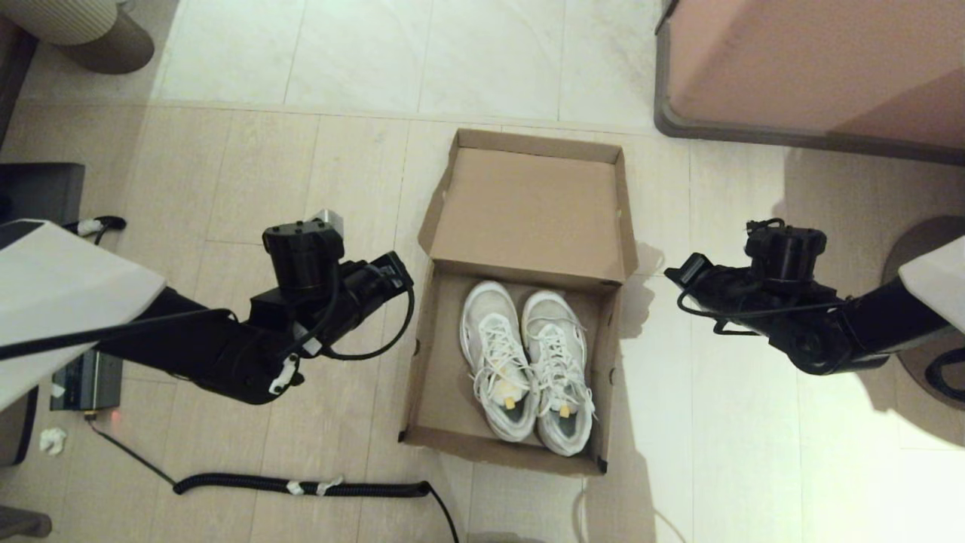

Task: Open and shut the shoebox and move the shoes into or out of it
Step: Close the shoe box

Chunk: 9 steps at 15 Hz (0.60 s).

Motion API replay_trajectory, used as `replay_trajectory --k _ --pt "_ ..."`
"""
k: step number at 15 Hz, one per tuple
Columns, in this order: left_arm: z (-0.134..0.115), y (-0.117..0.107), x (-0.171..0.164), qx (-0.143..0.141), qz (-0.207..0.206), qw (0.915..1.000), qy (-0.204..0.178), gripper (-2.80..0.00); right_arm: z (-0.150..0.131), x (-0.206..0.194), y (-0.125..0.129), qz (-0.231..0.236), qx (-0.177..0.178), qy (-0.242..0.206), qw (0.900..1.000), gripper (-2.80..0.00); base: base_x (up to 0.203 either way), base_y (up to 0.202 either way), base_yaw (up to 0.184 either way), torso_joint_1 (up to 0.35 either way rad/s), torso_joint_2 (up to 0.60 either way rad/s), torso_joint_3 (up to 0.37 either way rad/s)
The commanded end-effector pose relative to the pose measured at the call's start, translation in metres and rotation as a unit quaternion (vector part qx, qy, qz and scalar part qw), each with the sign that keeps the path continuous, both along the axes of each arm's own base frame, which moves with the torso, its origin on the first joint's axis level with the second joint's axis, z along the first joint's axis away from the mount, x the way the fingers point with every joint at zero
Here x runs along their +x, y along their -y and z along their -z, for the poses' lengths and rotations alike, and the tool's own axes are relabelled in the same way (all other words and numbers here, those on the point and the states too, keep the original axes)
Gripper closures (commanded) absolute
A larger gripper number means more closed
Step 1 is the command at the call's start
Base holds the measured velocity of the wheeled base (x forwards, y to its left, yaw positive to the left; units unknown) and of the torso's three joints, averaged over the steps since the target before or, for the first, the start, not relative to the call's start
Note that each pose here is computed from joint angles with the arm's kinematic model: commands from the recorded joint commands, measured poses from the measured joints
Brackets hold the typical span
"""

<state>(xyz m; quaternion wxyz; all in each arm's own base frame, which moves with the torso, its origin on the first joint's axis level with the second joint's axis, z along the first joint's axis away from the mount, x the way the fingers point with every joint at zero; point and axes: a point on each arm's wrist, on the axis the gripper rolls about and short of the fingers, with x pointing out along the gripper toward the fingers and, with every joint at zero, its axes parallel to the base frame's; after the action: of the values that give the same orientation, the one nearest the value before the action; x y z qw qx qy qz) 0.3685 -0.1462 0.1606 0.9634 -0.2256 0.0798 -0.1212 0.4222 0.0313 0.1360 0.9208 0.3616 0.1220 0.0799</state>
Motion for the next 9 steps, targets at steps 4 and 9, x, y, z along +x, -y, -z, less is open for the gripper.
replay_trajectory --k 4,9 --pt "0.032 0.0 0.012 0.015 -0.032 0.9988 -0.033 0.0 0.026 0.071 0.008 -0.06 0.04 -0.008 0.997 0.0 0.0 0.0 0.0 0.0 0.0 0.0" --pt "0.059 0.003 0.018 0.033 -0.044 0.9967 -0.06 0.0 0.036 0.11 0.006 -0.117 0.121 -0.009 0.986 0.0 0.0 0.0 0.0 0.0 0.0 0.0"
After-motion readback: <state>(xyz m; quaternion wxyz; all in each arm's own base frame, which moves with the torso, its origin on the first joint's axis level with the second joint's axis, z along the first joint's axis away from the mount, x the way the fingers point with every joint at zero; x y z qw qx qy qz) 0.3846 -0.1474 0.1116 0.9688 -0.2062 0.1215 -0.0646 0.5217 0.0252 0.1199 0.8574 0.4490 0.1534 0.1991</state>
